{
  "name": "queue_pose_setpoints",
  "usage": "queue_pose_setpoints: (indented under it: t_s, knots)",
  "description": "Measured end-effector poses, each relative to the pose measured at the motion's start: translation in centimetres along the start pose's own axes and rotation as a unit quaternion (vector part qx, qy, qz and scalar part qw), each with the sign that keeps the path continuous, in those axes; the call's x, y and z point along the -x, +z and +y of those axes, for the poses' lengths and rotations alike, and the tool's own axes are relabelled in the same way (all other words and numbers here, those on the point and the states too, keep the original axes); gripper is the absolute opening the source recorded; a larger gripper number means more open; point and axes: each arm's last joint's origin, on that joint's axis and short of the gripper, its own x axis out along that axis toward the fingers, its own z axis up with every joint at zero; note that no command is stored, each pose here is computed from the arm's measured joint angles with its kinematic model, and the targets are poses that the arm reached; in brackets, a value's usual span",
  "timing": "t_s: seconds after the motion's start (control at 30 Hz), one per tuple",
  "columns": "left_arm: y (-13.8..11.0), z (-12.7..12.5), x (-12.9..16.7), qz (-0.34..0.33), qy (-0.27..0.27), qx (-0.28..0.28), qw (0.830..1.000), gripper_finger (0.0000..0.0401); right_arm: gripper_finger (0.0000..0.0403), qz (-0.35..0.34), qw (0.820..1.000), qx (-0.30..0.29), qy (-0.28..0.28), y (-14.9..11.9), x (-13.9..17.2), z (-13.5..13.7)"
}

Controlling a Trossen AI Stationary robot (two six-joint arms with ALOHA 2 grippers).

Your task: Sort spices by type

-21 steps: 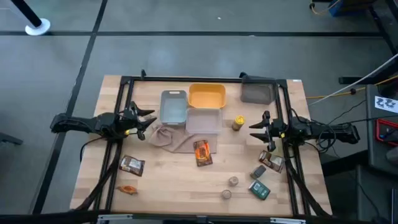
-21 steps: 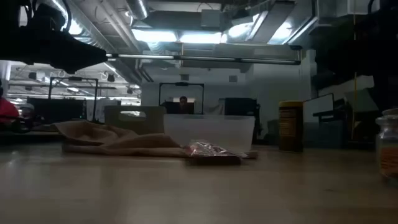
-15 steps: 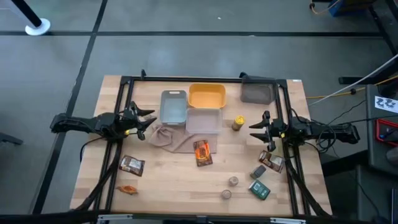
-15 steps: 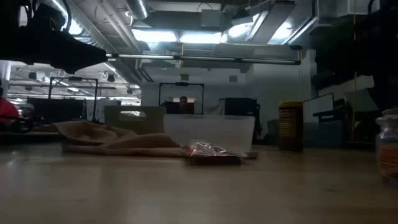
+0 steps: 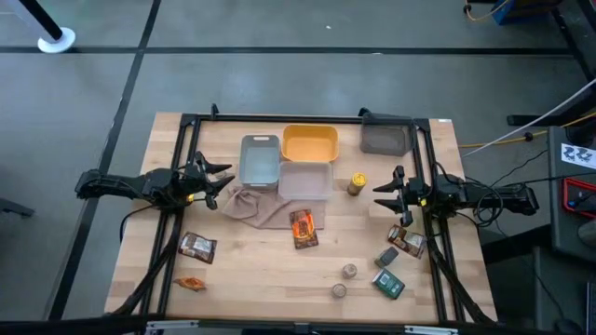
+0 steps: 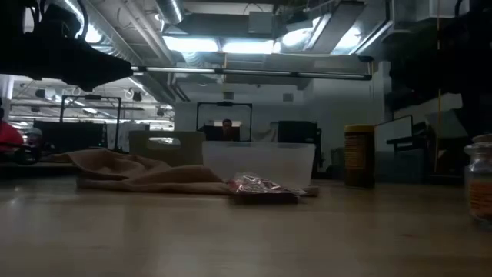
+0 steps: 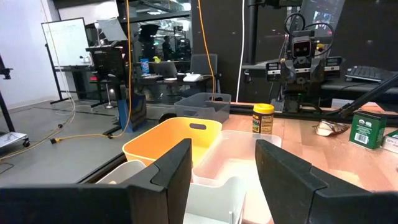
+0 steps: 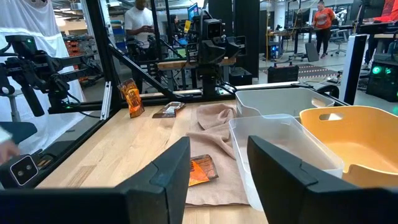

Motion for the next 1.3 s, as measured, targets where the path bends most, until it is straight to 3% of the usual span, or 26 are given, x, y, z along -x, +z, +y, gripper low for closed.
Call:
queue_pose_setpoints:
  t_s: [1.03,1.3]
  knots:
    - [0.0,0.0,0.0,0.0,0.0,0.0,1.0,0.0162,0.016,0.0,1.0,0.0,0.0,0.0,0.0,0.0]
    - [0.36,0.03,0.01,-0.017,0.001,0.034,0.999,0.0162,0.016,0.0,1.0,0.0,0.0,0.01,0.0,0.0]
